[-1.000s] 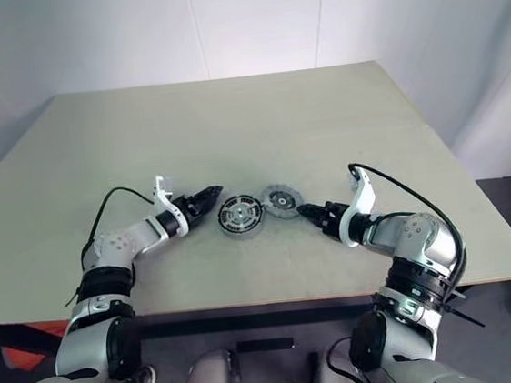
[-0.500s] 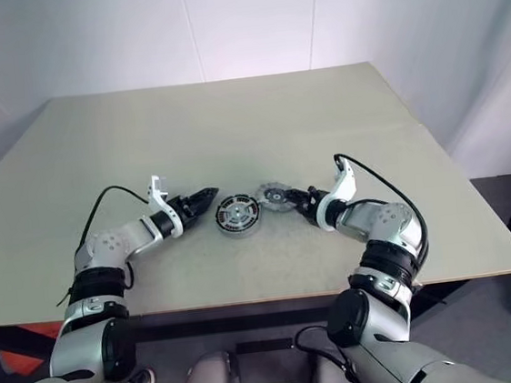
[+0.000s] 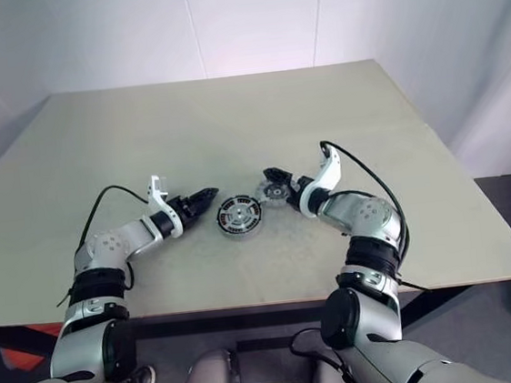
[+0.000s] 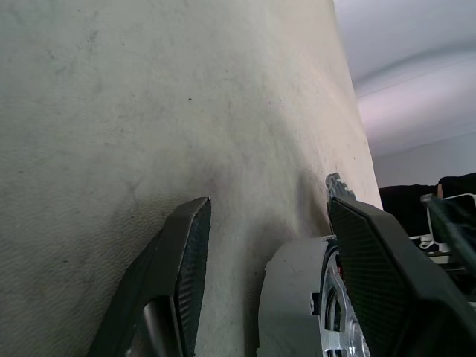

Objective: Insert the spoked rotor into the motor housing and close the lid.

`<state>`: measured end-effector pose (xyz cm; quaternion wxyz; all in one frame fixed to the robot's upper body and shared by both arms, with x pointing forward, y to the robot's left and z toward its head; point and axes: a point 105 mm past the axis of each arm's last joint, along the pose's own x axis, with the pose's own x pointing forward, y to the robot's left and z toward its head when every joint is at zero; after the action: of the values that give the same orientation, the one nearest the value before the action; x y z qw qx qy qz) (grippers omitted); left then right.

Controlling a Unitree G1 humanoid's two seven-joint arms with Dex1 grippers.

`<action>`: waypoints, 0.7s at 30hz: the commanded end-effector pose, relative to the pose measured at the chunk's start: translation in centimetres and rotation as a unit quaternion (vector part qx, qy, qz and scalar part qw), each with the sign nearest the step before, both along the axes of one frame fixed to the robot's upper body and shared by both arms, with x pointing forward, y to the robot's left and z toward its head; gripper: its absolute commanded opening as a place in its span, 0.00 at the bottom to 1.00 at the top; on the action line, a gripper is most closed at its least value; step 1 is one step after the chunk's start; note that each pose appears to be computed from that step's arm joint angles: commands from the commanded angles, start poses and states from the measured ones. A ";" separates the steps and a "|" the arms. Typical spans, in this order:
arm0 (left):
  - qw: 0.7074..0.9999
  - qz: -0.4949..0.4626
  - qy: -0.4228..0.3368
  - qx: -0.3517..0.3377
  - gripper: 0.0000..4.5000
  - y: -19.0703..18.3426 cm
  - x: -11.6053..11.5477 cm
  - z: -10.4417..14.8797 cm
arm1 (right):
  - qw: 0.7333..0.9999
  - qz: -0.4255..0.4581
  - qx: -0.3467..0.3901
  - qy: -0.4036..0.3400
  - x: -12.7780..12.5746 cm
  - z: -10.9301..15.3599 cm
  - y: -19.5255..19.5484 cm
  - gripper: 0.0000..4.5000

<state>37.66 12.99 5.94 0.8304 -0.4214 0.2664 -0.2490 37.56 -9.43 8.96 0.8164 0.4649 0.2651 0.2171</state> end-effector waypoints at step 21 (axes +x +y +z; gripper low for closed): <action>0.996 0.063 -0.050 0.032 0.61 4.8 1.9 2.3 | 0.916 0.188 -0.211 -0.286 -4.2 6.0 5.2 0.99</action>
<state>38.82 17.81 6.53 0.8643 -0.4005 0.2335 -0.1949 33.46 -5.25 13.73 0.8750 0.1825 0.1938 0.4043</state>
